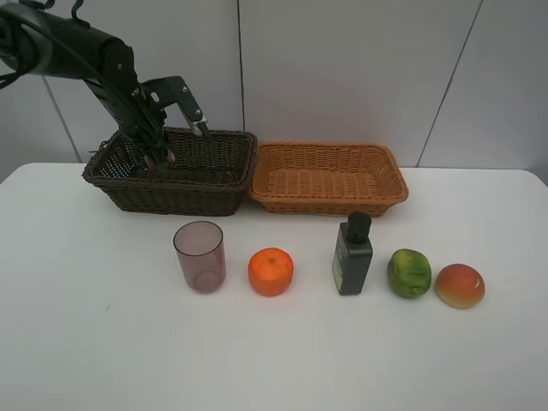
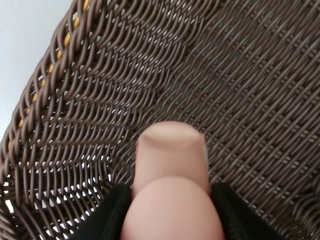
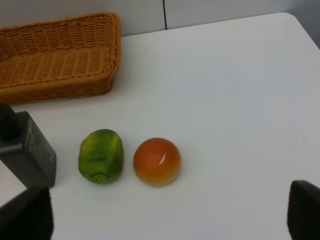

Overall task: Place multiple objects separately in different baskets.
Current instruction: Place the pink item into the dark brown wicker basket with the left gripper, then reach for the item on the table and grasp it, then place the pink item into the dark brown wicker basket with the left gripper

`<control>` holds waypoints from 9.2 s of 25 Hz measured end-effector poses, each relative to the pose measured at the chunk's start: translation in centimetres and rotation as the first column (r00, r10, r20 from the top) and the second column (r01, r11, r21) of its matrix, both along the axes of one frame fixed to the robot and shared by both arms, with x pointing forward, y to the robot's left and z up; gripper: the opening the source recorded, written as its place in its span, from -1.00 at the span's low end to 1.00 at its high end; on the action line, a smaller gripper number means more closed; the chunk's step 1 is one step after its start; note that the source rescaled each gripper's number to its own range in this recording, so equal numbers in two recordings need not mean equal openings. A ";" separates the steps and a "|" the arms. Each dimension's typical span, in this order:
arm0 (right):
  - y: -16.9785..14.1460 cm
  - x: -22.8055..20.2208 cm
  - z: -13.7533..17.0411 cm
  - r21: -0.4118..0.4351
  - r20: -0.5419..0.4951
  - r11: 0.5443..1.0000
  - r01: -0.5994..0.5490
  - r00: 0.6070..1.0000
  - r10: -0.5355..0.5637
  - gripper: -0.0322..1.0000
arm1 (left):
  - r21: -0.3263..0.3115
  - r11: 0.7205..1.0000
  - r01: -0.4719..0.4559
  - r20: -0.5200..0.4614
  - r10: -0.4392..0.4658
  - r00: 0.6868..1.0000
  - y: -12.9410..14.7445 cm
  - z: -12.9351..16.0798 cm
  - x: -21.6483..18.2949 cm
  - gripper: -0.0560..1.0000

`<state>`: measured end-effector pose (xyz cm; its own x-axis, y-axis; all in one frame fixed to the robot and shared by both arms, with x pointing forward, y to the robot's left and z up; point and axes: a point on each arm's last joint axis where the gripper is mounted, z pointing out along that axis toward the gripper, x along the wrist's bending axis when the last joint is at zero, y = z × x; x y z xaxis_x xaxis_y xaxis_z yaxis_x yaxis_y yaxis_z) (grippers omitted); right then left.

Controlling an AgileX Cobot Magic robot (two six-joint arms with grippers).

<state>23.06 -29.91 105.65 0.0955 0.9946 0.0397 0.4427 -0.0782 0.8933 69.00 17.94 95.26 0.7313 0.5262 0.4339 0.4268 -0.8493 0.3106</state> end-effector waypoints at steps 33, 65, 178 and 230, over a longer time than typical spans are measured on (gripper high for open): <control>0.0 0.0 0.0 0.000 0.000 1.000 0.000 1.000 0.000 1.00 | -0.056 0.998 -0.021 0.059 0.025 0.998 -0.3 -0.8 0.8 0.92; 0.0 0.0 0.0 0.000 0.000 1.000 0.000 1.000 0.000 1.00 | -0.128 0.991 0.045 -0.253 -0.076 0.965 -7.7 12.5 -12.5 0.92; 0.0 0.0 0.0 0.000 0.000 1.000 0.000 1.000 0.000 1.00 | 0.096 0.970 0.224 -0.390 -0.171 0.905 -11.8 7.8 -16.8 -0.89; 0.0 0.0 0.0 0.000 0.000 1.000 0.000 1.000 0.000 1.00 | 0.099 0.995 -0.017 -0.106 0.028 0.994 1.4 0.3 -0.7 -0.89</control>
